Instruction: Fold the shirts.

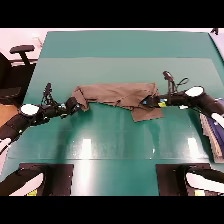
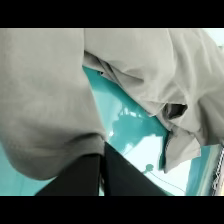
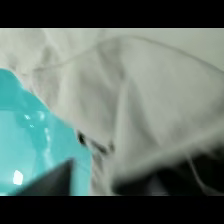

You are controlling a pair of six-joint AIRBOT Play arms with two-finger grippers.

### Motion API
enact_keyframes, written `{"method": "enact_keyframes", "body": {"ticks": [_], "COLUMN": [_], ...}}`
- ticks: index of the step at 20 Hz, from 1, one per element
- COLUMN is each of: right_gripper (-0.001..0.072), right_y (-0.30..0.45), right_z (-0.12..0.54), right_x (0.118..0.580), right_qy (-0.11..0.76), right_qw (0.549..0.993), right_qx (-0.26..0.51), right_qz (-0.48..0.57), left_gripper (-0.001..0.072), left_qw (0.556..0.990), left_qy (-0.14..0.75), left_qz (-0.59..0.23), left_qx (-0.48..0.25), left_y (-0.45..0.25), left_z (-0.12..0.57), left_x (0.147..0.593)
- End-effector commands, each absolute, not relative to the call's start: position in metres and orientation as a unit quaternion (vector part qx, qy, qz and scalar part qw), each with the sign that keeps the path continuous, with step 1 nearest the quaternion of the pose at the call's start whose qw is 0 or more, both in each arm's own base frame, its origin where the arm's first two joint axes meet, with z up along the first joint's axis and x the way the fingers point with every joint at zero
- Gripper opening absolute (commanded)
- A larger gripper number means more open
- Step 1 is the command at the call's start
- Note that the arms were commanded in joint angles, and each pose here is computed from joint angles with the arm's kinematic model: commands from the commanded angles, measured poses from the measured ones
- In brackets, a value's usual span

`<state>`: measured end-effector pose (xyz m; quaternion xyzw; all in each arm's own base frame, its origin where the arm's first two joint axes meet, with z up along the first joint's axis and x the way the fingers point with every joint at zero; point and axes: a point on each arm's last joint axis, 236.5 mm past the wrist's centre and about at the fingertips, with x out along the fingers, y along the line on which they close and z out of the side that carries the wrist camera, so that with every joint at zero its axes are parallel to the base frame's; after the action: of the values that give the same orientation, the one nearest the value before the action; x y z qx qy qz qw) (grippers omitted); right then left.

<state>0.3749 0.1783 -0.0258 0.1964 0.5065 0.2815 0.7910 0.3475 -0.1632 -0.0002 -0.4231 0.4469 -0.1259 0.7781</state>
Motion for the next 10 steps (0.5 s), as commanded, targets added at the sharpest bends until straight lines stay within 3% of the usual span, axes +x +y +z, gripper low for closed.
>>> {"method": "enact_keyframes", "body": {"ticks": [1,5,10], "right_gripper": [0.0034,0.0020,0.0020], "right_y": [0.206,0.231,0.164], "right_z": [-0.023,0.058,0.241], "right_x": [0.399,0.416,0.419], "right_qy": [0.495,0.439,0.267], "right_qw": [0.792,0.804,0.886], "right_qx": [0.193,0.171,0.157], "right_qz": [0.300,0.363,0.345], "left_gripper": [0.0022,0.0020,0.0020], "left_qw": [0.778,0.806,0.931], "left_qy": [0.449,0.447,0.257], "left_qz": [-0.133,-0.204,-0.170], "left_qx": [-0.419,-0.329,-0.194], "left_y": [-0.166,-0.169,-0.071], "left_z": [0.003,0.053,0.253], "left_x": [0.347,0.354,0.376]}}
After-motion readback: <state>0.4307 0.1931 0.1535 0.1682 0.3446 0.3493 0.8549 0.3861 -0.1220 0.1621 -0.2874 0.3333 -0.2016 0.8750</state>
